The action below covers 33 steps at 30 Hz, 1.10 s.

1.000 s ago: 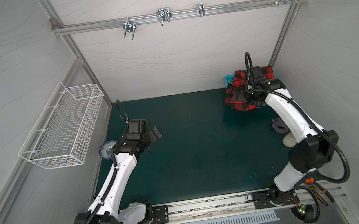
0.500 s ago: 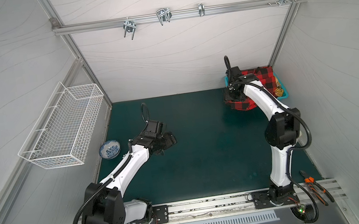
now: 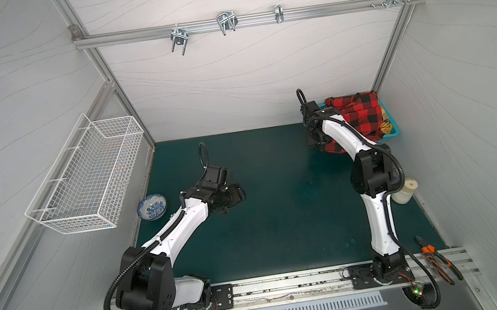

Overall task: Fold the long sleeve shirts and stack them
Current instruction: 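Reach the right gripper into the teal basket and grasp the red plaid shirt, then pull the red plaid shirt out with the right gripper and lay it on the table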

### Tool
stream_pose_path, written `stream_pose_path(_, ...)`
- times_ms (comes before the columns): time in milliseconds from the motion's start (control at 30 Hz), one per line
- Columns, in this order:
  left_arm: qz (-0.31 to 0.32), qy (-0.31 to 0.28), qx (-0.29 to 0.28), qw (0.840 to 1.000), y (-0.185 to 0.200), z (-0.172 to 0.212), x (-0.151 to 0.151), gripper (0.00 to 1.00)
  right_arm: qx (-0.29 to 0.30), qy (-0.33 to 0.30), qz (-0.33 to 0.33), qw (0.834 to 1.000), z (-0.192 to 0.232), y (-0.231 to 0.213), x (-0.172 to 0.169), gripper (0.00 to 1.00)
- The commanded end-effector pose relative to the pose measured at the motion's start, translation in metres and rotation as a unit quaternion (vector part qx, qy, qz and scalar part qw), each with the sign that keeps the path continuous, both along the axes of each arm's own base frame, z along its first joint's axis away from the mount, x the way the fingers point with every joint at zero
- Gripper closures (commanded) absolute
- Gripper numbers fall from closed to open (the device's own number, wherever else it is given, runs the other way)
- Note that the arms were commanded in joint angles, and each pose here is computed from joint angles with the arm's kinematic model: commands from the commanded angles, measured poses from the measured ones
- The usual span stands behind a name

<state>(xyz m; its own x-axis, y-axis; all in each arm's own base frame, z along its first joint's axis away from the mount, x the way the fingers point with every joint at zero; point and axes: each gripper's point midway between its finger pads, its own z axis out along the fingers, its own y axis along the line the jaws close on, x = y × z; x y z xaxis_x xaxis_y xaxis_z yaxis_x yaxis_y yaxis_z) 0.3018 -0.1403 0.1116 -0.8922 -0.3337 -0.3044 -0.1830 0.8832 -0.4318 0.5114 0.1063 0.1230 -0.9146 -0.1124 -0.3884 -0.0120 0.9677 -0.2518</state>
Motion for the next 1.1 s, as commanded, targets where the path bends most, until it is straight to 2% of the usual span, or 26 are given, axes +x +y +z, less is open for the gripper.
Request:
stream_pose_path(0,-0.003,-0.016,-0.016,1.0,-0.008,0.016,0.012,0.22,-0.024,0.015,-0.006,1.0,-0.008,-0.006,-0.003,0.6)
stream_pose_path(267,0.0,-0.032,-0.02,0.999,-0.007,0.036,0.012,0.23,-0.005,-0.021,-0.019,1.0,0.029,-0.014,0.002,1.0)
stream_pose_path(433,0.003,-0.039,-0.023,0.999,-0.008,0.047,0.015,0.24,0.037,-0.071,-0.013,0.997,0.084,-0.016,-0.001,1.0)
stream_pose_path(567,0.018,-0.044,-0.018,0.999,-0.004,0.058,0.019,0.26,0.09,-0.142,0.038,0.985,0.161,0.009,-0.017,1.0)
stream_pose_path(633,0.03,-0.045,-0.013,0.998,0.0,0.067,0.019,0.27,0.135,-0.175,0.057,0.974,0.203,0.023,-0.033,1.0)
stream_pose_path(700,0.043,-0.048,-0.008,0.998,0.005,0.078,0.018,0.28,0.201,-0.206,0.083,0.954,0.247,0.043,-0.055,1.0)
stream_pose_path(833,0.067,-0.074,-0.011,0.995,0.017,0.103,0.012,0.28,0.268,-0.254,0.149,0.917,0.314,0.08,-0.106,1.0)
stream_pose_path(967,0.095,-0.087,-0.016,0.992,0.035,0.115,0.001,0.26,0.377,-0.232,0.237,0.865,0.348,0.127,-0.165,1.0)
stream_pose_path(1067,0.118,-0.074,-0.022,0.99,0.048,0.108,-0.008,0.27,0.445,-0.192,0.284,0.827,0.348,0.161,-0.199,1.0)
